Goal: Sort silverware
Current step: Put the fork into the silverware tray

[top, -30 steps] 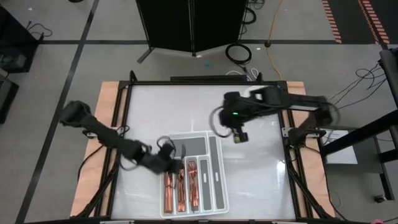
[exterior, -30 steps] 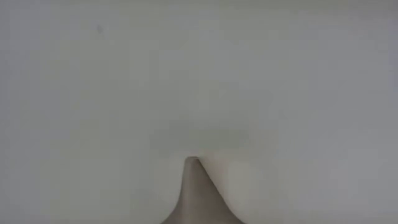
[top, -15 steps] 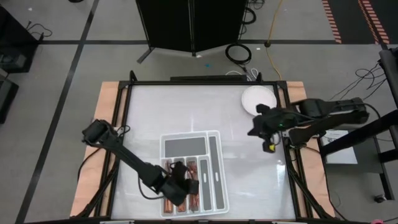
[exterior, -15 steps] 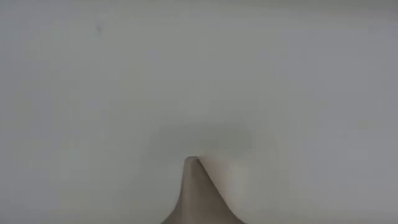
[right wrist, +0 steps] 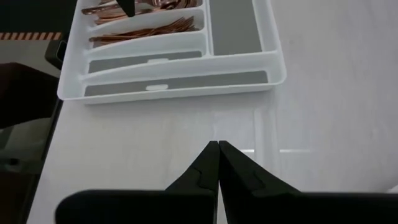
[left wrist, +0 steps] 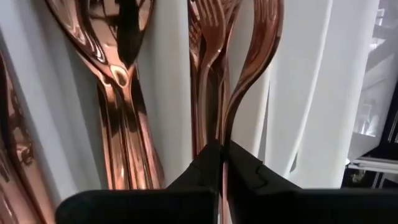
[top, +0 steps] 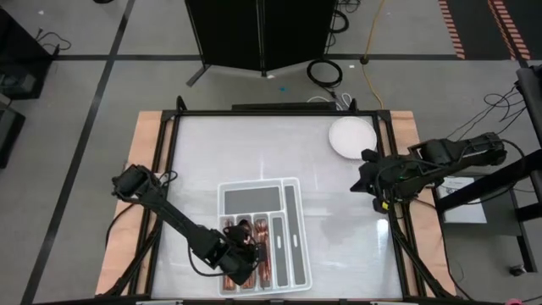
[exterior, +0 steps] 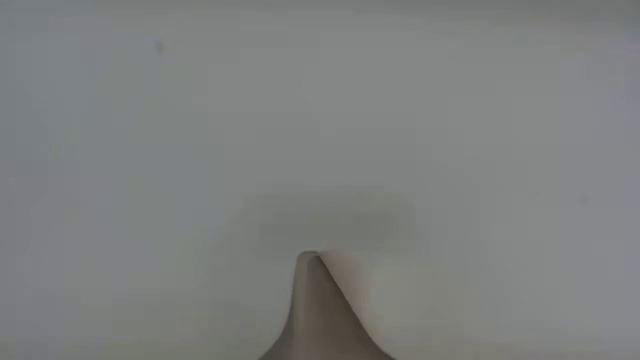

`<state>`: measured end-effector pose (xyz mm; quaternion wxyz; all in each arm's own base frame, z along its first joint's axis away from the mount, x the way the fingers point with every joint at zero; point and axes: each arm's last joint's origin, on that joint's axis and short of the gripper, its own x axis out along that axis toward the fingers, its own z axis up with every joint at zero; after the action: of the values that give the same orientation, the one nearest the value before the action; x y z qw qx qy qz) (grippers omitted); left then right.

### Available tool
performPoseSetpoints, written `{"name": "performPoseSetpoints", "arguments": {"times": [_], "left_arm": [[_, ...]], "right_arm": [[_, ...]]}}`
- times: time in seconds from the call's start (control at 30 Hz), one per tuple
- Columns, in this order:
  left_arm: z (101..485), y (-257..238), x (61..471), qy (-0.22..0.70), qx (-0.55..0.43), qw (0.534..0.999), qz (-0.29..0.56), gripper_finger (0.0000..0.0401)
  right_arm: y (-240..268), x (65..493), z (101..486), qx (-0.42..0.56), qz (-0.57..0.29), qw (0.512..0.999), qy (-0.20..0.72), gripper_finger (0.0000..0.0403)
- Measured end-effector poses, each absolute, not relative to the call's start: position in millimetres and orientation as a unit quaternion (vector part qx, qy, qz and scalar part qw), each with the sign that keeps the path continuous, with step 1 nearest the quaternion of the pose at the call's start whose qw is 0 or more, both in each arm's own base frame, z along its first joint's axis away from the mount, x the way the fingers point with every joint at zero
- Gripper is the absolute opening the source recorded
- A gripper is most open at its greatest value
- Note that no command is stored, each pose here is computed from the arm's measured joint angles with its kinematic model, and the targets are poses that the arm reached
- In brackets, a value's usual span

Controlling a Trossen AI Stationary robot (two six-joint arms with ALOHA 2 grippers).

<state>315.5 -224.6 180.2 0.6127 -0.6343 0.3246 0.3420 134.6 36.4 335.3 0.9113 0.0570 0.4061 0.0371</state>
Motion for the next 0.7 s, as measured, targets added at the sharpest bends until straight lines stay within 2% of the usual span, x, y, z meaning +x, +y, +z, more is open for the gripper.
{"name": "performPoseSetpoints", "arguments": {"times": [0.2,0.63,0.7], "left_arm": [[179.5,-225.3,319.8,0.321,-0.646,0.608,0.331,0.0016],[179.8,-221.3,323.4,0.330,-0.640,0.614,0.324,0.0091],[180.0,-219.6,324.8,0.340,-0.624,0.630,0.315,0.0100]], "right_arm": [[38.3,133.2,333.2,0.057,0.042,0.910,0.408,0.0000],[39.3,132.9,333.2,0.061,0.042,0.910,0.409,0.0000],[39.3,132.9,333.2,0.061,0.042,0.910,0.409,0.0000]]}}
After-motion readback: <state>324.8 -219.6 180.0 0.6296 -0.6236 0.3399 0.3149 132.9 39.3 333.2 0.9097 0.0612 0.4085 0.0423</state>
